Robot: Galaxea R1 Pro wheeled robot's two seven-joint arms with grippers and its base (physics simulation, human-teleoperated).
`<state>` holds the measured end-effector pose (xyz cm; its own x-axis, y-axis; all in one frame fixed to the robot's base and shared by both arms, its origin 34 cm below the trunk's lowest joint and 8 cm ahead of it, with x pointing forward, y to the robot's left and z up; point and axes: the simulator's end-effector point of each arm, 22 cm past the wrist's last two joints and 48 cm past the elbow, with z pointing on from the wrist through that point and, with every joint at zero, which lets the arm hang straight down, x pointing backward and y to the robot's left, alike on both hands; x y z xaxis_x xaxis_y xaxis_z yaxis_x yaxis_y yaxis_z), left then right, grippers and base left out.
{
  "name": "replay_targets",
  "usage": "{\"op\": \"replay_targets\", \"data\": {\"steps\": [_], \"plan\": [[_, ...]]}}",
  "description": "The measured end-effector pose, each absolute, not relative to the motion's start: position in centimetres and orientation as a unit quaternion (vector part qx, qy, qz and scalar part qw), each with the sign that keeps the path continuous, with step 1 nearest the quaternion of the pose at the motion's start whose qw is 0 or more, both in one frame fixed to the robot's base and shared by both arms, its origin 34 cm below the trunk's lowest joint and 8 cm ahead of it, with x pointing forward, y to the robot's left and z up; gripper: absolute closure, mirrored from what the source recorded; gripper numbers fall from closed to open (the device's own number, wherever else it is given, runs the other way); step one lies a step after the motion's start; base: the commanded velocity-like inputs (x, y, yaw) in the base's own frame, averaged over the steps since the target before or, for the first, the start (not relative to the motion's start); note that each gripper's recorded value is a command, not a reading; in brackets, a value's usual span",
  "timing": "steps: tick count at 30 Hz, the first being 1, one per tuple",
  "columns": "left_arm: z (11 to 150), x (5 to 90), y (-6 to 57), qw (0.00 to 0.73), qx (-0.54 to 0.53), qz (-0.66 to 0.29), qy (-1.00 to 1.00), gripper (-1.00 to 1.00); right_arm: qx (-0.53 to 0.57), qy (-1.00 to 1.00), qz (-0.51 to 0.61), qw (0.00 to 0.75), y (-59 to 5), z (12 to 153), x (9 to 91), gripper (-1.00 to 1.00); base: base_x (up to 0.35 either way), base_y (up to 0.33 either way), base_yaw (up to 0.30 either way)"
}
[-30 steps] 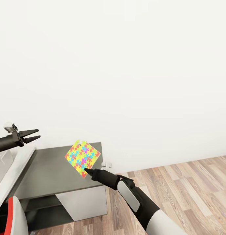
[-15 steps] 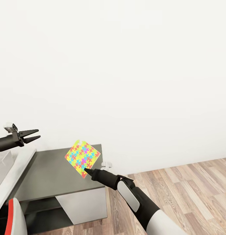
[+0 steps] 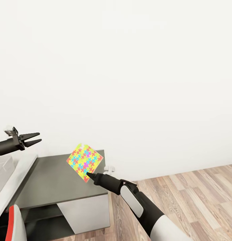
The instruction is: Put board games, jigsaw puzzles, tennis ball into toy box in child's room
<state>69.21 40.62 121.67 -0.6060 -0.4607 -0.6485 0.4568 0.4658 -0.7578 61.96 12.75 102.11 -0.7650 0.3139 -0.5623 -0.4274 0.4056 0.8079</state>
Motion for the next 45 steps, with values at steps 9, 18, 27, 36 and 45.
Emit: {"op": "replay_targets", "data": {"steps": [9, 18, 27, 36, 45], "plan": [[122.1, 69.0, 40.6, 0.446, 0.000, -0.517, 0.731, -1.00, -0.040, 0.765, 0.544, 0.343, 12.8, 102.5, 61.9, 1.00, 0.000, 0.000, 0.000], [122.1, 69.1, 40.6, 0.447, 0.001, -0.517, 0.730, -1.00, -0.042, 0.760, 0.541, 0.358, 12.9, 102.7, 62.1, 1.00, 0.000, 0.000, 0.000], [122.1, 69.1, 40.6, 0.447, 0.001, -0.517, 0.730, -1.00, -0.042, 0.776, 0.518, 0.357, 12.9, 101.6, 62.1, 1.00, 0.000, 0.000, 0.000], [122.1, 69.0, 40.6, 0.446, 0.000, -0.517, 0.731, -1.00, -0.041, 0.778, 0.515, 0.356, 12.9, 101.5, 62.1, 1.00, 0.000, 0.000, 0.000], [122.2, 69.0, 40.9, 0.448, 0.000, -0.516, 0.730, -1.00, -0.041, 0.778, 0.515, 0.358, 12.9, 101.5, 62.1, 1.00, 0.000, 0.000, 0.000]]}}
